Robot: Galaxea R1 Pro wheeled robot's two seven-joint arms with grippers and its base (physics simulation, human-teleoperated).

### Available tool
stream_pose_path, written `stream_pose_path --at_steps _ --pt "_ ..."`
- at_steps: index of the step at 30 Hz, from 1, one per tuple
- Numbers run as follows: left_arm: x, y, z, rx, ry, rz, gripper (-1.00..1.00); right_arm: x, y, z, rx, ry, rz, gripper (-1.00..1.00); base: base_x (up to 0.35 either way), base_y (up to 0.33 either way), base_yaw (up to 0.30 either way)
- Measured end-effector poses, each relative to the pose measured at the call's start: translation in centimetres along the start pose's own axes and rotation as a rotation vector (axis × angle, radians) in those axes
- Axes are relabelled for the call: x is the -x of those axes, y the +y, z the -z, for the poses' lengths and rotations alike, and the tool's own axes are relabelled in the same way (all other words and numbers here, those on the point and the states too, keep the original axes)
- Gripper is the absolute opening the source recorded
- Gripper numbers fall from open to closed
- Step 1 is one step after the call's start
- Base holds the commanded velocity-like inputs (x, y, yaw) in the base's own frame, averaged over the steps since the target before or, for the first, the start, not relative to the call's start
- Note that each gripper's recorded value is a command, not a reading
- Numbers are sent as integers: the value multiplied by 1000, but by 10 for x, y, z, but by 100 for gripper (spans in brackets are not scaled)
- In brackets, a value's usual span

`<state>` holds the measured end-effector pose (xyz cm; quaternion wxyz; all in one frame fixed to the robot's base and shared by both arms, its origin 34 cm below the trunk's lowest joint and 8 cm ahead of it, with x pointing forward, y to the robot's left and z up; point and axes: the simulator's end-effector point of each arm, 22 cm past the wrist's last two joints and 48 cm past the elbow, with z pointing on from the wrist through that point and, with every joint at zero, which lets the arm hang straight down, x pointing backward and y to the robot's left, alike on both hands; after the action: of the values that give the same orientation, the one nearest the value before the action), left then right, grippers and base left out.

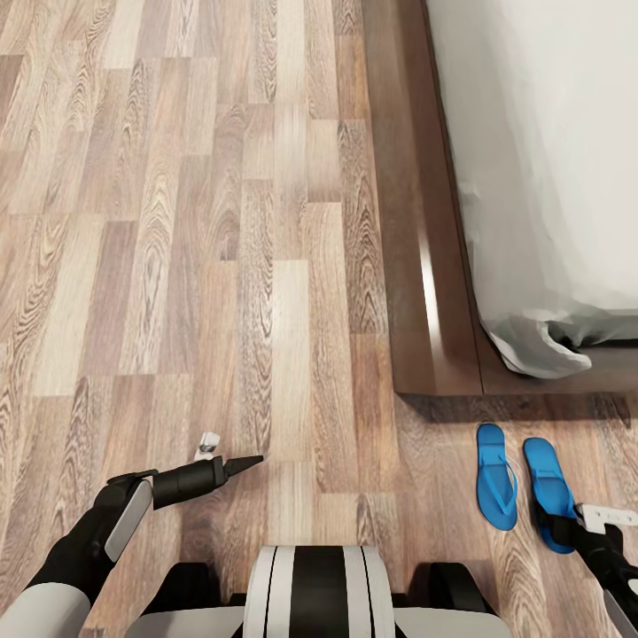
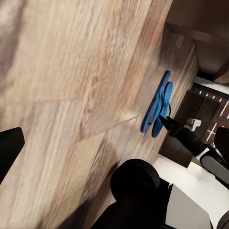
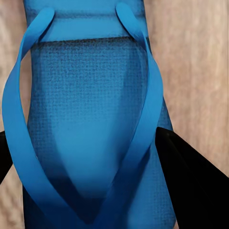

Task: In the bedroom, move the book from the bed onto either nightstand, and place the two sandals side by side next to the bed.

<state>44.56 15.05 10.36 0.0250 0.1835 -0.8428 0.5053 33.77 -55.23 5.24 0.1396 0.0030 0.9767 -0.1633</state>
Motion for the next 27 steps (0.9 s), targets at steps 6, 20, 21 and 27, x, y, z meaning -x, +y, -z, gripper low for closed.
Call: stream_pose_path --at_steps 6,20,21,27 --pt "0 0 0 1 0 0 100 -2 0 0 2 1 -3 -100 0 0 0" --pt "0 0 0 2 0 0 100 5 3 0 12 -29 5 -100 0 0 0" --pt "0 0 0 2 0 0 100 5 3 0 12 -29 5 -100 0 0 0" --pt "0 0 0 2 0 0 100 7 4 1 17 -38 5 -100 0 0 0"
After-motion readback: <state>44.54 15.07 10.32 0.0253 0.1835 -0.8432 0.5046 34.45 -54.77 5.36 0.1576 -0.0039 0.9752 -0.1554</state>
